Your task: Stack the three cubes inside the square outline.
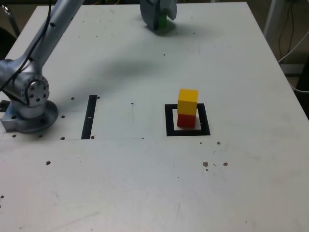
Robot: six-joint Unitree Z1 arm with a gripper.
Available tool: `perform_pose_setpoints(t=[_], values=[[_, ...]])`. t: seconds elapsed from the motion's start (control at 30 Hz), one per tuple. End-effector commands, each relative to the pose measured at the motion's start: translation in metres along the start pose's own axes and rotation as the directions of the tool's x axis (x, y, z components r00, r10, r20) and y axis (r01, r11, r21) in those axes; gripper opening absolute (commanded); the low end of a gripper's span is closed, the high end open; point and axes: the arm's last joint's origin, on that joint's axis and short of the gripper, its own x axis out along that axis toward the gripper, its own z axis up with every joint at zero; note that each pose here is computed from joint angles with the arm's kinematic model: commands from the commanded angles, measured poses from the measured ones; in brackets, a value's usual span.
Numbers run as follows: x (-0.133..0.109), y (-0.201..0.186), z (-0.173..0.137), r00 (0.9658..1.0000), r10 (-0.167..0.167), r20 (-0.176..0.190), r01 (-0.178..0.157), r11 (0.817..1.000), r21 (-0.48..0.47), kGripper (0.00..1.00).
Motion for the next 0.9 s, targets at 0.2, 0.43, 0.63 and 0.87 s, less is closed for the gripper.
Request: perform_pose_setpoints(t=[0.2,0.43,0.63,0.87], values=[[-0.002,0.0,0.002,0.9997,0.01,0.022,-0.01,1.0,0.004,0.48],[-0.013,0.001,0.001,0.997,0.054,0.056,-0.054,0.998,0.009,0.29],[-0.027,-0.002,-0.005,0.9966,0.054,0.062,-0.056,0.998,0.036,0.22],[-0.069,-0.031,-0.022,0.998,0.037,0.052,-0.045,0.985,0.165,0.2]])
